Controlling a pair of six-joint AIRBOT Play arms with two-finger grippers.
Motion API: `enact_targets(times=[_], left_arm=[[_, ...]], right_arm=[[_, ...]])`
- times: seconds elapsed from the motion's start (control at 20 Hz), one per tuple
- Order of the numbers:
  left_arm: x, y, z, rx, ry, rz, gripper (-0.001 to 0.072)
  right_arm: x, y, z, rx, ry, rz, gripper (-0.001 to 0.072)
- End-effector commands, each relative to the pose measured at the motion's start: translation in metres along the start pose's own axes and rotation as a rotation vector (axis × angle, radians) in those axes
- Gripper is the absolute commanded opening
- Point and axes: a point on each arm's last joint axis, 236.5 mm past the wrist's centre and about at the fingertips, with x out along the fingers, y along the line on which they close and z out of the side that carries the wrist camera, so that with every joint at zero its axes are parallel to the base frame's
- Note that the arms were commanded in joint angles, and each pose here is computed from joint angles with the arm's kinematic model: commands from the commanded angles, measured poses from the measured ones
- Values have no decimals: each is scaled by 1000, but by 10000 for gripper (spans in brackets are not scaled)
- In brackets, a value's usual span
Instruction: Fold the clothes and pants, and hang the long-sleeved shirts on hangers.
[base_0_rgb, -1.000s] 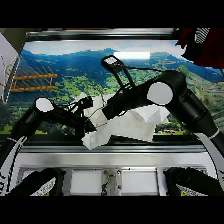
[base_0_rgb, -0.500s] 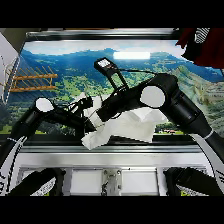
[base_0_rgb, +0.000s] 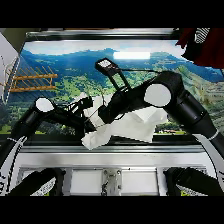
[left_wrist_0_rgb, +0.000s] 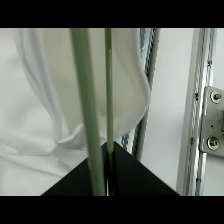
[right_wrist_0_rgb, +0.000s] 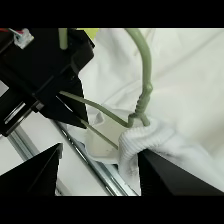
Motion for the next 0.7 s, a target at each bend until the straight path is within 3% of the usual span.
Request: enact_targets(times=[0.0,0.45,0.65], left_arm=[[0,0,0,-1,1,0,13],[0,0,0,-1,1,0,13],[0,0,0,-1,1,0,13]], right_arm=[[-22,-6,-14,12,75,-7,513],[-65,1,-10,-118,55,197,514],[-87,-15,8,-37,-45,278,512]])
